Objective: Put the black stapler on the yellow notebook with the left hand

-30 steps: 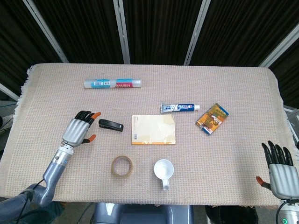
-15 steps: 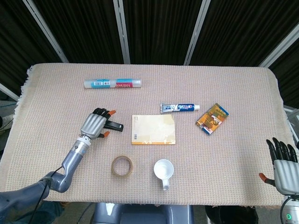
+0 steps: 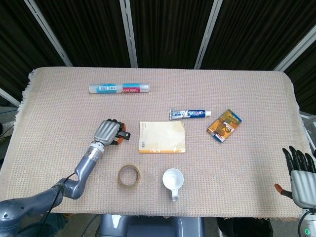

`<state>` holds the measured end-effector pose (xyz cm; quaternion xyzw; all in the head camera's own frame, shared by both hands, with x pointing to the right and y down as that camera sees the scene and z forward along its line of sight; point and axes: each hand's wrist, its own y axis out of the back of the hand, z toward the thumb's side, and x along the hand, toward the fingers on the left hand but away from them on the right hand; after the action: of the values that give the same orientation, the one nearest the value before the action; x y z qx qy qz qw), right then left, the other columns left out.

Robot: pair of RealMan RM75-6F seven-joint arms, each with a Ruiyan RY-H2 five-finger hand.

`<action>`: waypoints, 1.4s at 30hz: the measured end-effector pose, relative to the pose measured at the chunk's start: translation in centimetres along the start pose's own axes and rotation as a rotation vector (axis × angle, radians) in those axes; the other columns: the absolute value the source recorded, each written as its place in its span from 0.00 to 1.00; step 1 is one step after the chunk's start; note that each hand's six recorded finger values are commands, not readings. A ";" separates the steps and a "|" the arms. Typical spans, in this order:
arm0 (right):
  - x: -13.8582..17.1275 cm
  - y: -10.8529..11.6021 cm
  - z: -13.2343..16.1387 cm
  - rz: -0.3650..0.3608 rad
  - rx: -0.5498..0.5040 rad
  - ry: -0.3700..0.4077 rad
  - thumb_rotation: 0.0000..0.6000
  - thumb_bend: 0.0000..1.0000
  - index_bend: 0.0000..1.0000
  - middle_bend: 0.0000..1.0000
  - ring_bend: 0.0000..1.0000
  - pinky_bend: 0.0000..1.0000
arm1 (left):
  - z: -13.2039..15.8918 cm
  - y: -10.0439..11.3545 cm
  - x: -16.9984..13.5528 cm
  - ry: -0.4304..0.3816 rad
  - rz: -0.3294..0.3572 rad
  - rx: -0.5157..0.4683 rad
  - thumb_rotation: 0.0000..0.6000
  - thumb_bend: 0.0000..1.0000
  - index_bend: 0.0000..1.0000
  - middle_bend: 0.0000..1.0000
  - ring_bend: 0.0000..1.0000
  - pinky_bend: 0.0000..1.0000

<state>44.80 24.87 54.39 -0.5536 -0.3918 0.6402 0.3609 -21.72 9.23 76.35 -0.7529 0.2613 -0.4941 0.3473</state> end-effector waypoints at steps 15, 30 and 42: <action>-0.1 -0.4 0.2 0.010 0.003 0.000 1.00 0.06 0.00 0.00 0.00 0.00 | 2.0 2.6 -1.3 -0.074 0.064 -0.048 1.00 0.40 0.65 0.58 0.47 0.48; -0.2 -0.8 0.3 0.060 -0.038 0.030 1.00 0.06 0.00 0.00 0.00 0.00 | 11.7 4.7 2.5 -0.180 0.101 -0.102 1.00 0.40 0.65 0.58 0.47 0.48; 0.5 0.4 -0.3 0.034 -0.076 0.041 1.00 0.06 0.00 0.00 0.00 0.00 | 16.7 1.9 5.2 -0.206 0.044 -0.061 1.00 0.37 0.61 0.53 0.46 0.48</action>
<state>45.06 25.19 53.79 -0.5865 -0.3988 0.6194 0.3367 -4.43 8.66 73.30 -0.8040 0.2556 -0.3982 0.3601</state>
